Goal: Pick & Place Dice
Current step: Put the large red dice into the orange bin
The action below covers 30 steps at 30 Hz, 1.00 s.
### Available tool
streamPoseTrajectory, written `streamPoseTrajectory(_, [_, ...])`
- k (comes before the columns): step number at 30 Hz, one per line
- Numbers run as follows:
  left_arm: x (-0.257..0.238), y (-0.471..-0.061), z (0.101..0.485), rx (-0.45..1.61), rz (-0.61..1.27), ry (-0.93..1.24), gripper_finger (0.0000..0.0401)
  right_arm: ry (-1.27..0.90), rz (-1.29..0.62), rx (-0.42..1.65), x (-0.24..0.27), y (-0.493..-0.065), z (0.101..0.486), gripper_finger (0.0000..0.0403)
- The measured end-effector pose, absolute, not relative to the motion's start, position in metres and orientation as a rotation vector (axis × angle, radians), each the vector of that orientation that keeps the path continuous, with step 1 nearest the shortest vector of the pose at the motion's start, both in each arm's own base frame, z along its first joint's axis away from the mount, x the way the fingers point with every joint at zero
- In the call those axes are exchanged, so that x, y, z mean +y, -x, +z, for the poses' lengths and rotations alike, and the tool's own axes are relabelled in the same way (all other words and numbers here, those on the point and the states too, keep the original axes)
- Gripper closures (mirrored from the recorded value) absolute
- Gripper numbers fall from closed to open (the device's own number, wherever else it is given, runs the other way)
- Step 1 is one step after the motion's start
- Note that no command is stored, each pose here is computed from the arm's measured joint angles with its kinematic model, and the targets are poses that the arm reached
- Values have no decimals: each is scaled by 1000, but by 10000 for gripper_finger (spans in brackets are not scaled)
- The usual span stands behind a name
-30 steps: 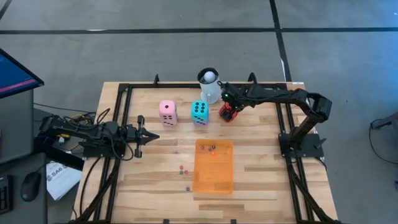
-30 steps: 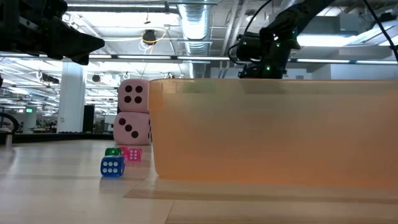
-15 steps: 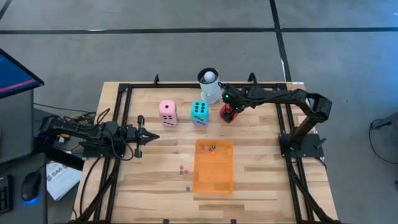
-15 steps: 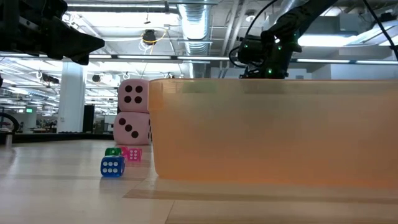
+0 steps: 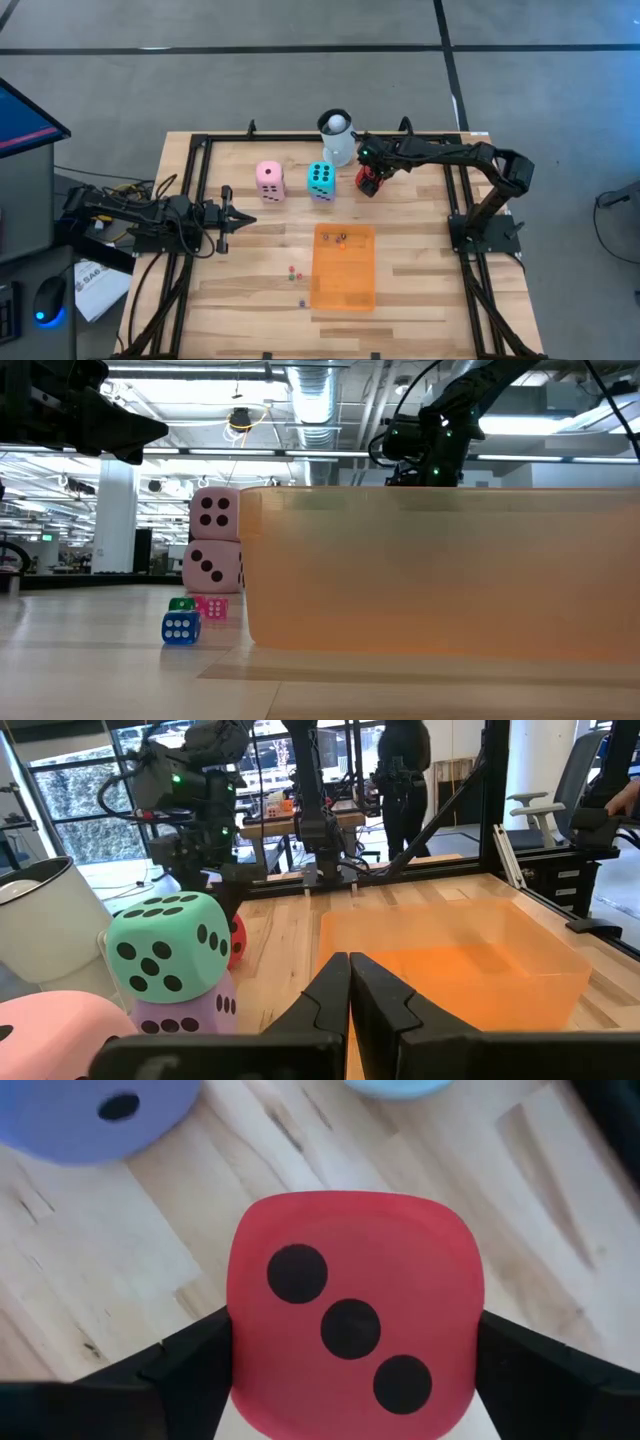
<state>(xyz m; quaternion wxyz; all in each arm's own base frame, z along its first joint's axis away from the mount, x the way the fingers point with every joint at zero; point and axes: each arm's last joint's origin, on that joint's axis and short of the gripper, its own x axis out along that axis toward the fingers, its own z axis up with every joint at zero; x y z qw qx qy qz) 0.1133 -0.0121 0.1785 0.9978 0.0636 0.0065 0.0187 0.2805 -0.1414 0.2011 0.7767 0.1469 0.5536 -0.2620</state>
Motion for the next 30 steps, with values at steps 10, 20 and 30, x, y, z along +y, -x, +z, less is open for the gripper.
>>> streamPoseTrajectory(10, [-12, -113, 179, 13, 37, -128, 401, -269, -525, 1194, -142, -292, 242, 62])
streamPoseTrajectory(20, [-12, -113, 178, 14, 37, -127, 401, -212, -431, 1256, -109, -301, 283, 62])
streamPoseTrajectory(30, [-12, -113, 179, 10, 37, -127, 401, -147, -308, 1243, -53, -312, 290, 59])
